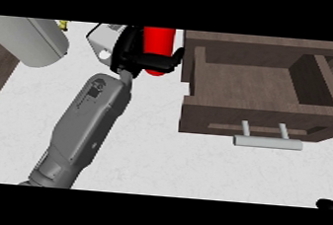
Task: Pick up the can, place it into the drawer and close the drawer
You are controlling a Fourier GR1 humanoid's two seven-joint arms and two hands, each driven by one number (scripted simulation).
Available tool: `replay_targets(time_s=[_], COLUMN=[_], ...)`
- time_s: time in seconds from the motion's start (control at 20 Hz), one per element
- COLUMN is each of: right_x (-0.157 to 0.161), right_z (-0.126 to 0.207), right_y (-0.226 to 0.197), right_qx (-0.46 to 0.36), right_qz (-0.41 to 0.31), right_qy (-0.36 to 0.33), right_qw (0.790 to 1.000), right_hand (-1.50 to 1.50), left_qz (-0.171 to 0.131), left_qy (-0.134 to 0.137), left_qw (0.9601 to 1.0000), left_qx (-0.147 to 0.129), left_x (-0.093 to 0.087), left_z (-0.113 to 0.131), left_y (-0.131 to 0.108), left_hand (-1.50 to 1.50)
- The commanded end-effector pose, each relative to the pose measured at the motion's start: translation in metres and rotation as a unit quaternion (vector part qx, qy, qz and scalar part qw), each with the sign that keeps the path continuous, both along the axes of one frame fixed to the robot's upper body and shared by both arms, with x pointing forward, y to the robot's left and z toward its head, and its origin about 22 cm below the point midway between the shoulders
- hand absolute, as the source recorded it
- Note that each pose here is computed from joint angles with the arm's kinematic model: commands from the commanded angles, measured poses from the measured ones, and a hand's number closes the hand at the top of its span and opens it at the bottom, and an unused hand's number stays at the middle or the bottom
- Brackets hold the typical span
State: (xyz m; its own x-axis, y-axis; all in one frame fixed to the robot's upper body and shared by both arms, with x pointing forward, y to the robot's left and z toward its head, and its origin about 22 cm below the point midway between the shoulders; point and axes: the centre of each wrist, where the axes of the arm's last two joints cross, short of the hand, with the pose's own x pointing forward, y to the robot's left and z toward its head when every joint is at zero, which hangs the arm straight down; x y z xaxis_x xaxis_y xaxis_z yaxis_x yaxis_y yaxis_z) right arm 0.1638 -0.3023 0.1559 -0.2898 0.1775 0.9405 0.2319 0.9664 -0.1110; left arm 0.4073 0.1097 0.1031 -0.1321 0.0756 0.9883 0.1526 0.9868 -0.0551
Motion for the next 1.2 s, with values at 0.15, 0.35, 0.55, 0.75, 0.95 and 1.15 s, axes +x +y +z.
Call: replay_targets(time_s=[0.15, 0.35, 0.55, 0.75, 0.95, 1.15], right_x=[0.002, 0.013, 0.017, 0.004, -0.002, 0.018], right_z=[0.005, 0.002, 0.007, 0.002, 0.009, 0.005], right_y=[0.007, 0.005, 0.005, -0.005, 0.011, 0.005], right_qx=[0.001, -0.003, 0.015, 0.006, -0.001, 0.001], right_qz=[-0.007, 0.001, 0.008, 0.004, 0.006, 0.015], right_qy=[-0.001, -0.003, -0.004, -0.008, -0.012, -0.005], right_qw=[1.000, 1.000, 1.000, 1.000, 1.000, 1.000], right_hand=[-1.50, -1.50, -1.50, -1.50, -1.50, -1.50], left_qz=[-0.015, -0.012, -0.006, -0.023, -0.014, -0.004], left_qy=[-0.015, -0.012, -0.014, -0.002, 0.006, 0.001], left_qw=[0.9995, 0.9992, 0.9984, 0.9983, 0.9971, 0.9966], left_qx=[0.022, 0.037, 0.054, 0.053, 0.075, 0.082], left_x=[-0.008, 0.003, 0.011, 0.021, 0.022, 0.017], left_z=[0.056, 0.105, 0.122, 0.142, 0.137, 0.151], left_y=[-0.047, -0.076, -0.093, -0.093, -0.104, -0.124], left_hand=[1.50, 1.50, 1.50, 1.50, 1.50, 1.50])
